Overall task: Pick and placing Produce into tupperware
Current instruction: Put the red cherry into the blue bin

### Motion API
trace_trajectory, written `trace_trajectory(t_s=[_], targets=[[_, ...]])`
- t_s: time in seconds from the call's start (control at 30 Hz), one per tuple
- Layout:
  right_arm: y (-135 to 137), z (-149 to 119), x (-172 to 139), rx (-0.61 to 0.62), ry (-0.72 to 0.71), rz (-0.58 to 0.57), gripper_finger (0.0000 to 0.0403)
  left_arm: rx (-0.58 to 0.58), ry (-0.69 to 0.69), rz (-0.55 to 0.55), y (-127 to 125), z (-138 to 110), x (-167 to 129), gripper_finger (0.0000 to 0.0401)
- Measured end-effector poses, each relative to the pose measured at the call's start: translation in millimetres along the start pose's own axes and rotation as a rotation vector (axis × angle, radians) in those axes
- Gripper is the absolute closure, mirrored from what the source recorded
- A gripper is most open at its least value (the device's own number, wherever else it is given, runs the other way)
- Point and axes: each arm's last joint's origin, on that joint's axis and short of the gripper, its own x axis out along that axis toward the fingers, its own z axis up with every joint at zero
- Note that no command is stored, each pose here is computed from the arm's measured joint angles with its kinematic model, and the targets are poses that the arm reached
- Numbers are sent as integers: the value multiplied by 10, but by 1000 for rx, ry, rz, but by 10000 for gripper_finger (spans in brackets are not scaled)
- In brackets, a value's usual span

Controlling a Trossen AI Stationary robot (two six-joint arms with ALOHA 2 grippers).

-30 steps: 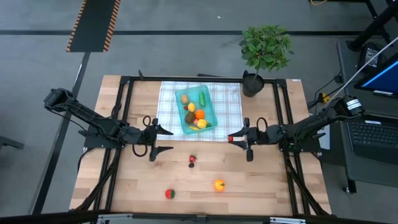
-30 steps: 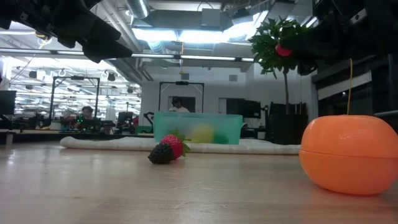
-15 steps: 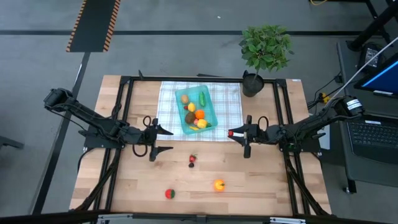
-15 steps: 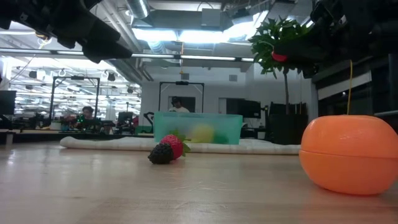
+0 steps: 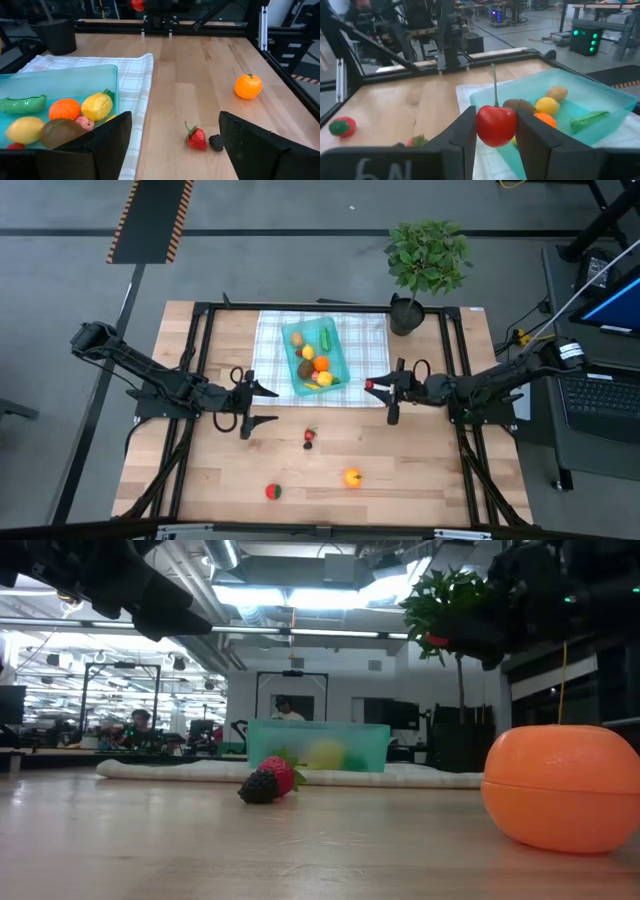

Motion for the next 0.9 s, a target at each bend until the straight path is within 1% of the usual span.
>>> trace_trajectory(t_s=[0.17, 0.37, 0.67, 0.9], targets=[[-125, 77, 151, 1, 7, 15, 289, 18, 11, 2, -4, -16, 16, 110], [-282, 126, 420, -21, 39, -13, 289, 20, 24, 25, -6, -41, 41, 110], [-430, 344, 933, -83, 16, 15, 289, 17, 25, 35, -4, -44, 44, 110], [-593, 395, 1348, -83, 27, 19, 289, 17, 25, 35, -4, -44, 44, 110]])
